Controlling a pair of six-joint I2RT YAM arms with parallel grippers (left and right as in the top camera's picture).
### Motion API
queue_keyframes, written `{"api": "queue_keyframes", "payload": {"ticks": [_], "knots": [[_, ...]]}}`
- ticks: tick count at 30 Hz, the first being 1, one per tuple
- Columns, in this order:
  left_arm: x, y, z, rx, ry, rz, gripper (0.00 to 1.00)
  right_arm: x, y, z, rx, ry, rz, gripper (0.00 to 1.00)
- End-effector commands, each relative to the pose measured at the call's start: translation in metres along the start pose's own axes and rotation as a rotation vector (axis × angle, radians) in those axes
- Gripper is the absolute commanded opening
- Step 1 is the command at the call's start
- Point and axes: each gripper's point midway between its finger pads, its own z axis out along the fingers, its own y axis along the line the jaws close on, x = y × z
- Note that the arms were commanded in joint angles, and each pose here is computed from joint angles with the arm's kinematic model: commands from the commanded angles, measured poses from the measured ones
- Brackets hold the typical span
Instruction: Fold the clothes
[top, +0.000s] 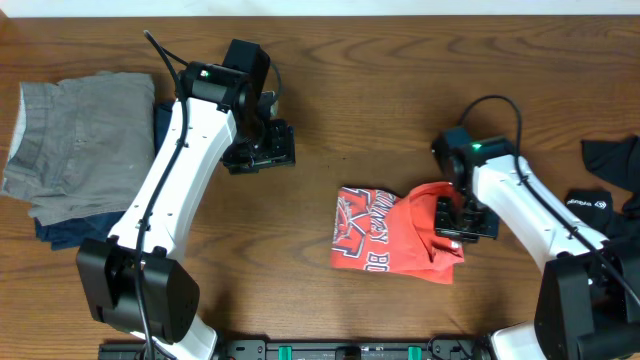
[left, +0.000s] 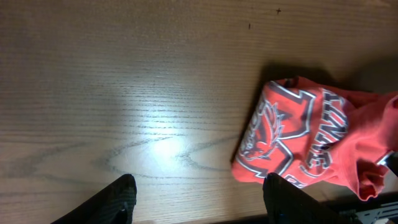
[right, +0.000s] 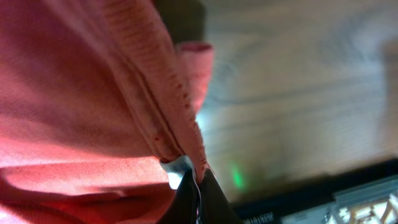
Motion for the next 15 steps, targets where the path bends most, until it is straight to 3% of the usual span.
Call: {"api": "queue_keyframes", "payload": {"ticks": [1, 4, 8, 15], "knots": [[0.003, 0.001, 0.003, 0.003, 0.018, 0.011, 0.66, -0.003, -0.021, 0.002, 0.046, 0.010, 0.113, 0.01], [0.003, 0.001, 0.003, 0.003, 0.017, 0.011, 0.66, -0.007, -0.035, 0.005, 0.054, 0.018, 0.167, 0.30], [0.002, 0.001, 0.003, 0.005, 0.015, 0.012, 0.66, -0.005, -0.050, 0.014, 0.078, 0.040, 0.208, 0.29], [0.002, -0.012, 0.005, 0.043, 0.011, 0.086, 0.74, 0.015, -0.039, 0.023, -0.006, 0.138, 0.179, 0.09]]}}
